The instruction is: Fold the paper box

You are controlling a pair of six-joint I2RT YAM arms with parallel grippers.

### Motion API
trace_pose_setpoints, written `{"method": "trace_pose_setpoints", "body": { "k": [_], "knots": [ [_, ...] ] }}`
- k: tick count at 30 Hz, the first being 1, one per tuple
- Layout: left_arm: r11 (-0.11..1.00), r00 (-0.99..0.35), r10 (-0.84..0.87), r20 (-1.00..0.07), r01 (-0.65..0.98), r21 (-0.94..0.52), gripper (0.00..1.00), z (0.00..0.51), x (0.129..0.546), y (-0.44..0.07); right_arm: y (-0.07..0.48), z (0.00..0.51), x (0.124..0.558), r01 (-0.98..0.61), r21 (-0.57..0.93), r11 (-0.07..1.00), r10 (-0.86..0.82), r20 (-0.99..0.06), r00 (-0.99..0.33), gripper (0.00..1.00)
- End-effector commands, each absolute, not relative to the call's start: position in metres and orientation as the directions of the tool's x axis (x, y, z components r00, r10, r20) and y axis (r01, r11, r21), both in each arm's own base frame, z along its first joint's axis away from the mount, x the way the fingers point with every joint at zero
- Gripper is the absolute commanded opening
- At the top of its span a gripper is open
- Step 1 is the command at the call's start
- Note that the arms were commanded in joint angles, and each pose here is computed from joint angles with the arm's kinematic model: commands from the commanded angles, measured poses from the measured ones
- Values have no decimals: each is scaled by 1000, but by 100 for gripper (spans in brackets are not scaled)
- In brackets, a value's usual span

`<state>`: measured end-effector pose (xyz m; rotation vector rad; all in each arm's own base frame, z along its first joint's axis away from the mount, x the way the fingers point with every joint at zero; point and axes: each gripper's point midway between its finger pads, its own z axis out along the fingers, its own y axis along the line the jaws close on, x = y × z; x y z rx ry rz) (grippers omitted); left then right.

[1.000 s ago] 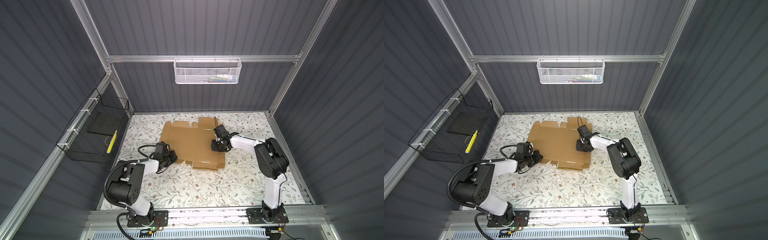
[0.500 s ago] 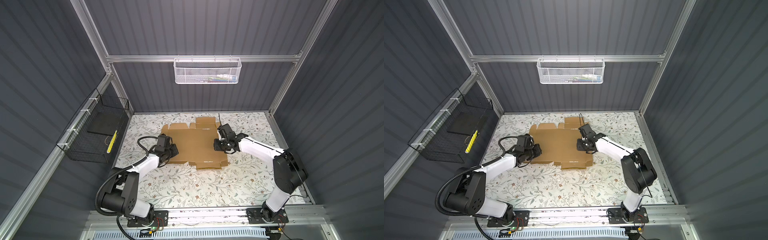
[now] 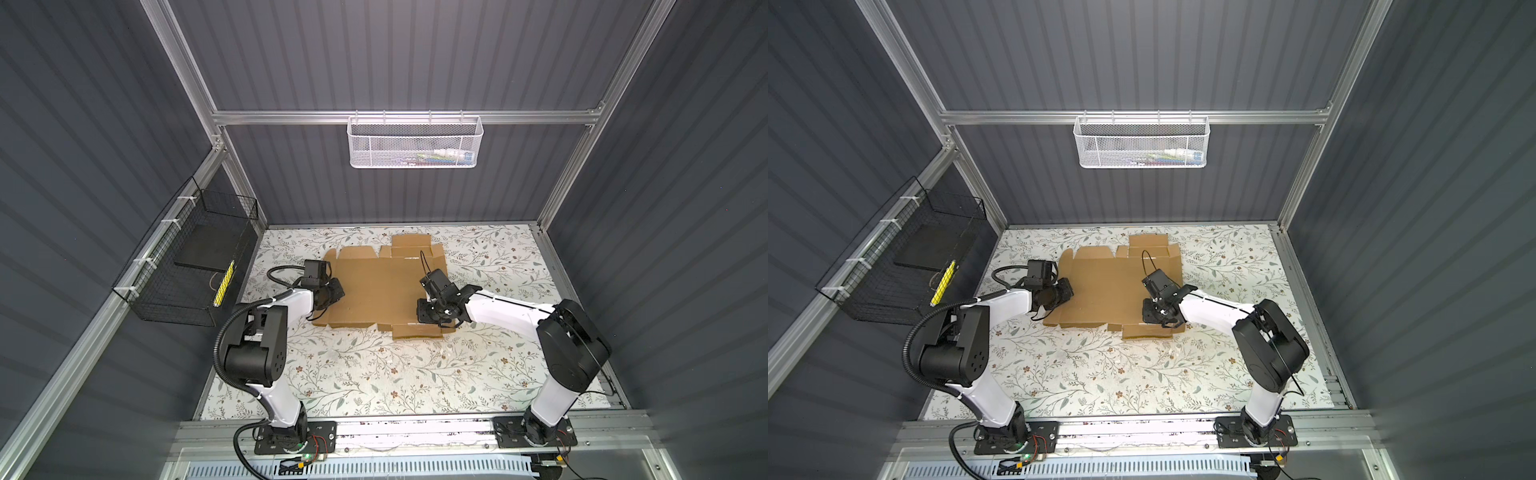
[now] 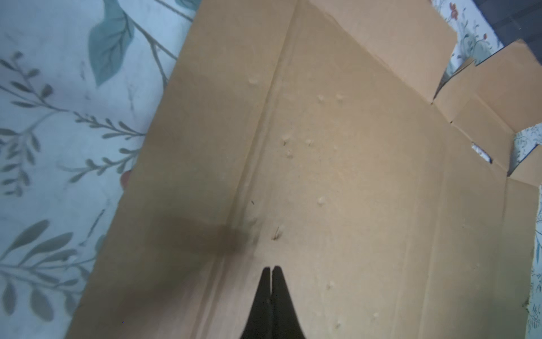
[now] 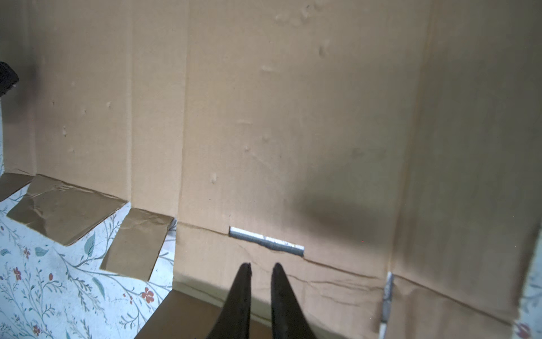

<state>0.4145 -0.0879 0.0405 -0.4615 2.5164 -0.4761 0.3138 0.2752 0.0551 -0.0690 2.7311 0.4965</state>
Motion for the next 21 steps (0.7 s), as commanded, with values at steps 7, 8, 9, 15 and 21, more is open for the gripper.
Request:
{"method": "trace_pose_setpoints", "body": {
  "k": [7, 8, 9, 15, 21],
  "knots": [
    [868, -819, -419, -392, -234, -439, 0, 20, 402, -90, 276, 30, 327, -48, 375, 926, 78, -312, -947, 18],
    [866, -822, -420, -386, -235, -441, 0, 19, 398, -90, 275, 28, 329, -45, 374, 926, 79, -309, -948, 17],
    [864, -822, -421, -384, -235, -446, 0, 19, 395, -90, 274, 27, 330, -44, 371, 927, 78, -309, -948, 17],
    [864, -821, -423, -383, -237, -445, 0, 23, 373, -87, 263, 16, 340, -33, 350, 936, 78, -299, -951, 17],
    [863, -819, -427, -384, -242, -443, 0, 29, 350, -83, 256, 8, 351, -28, 332, 943, 73, -287, -955, 17]
  ]
}}
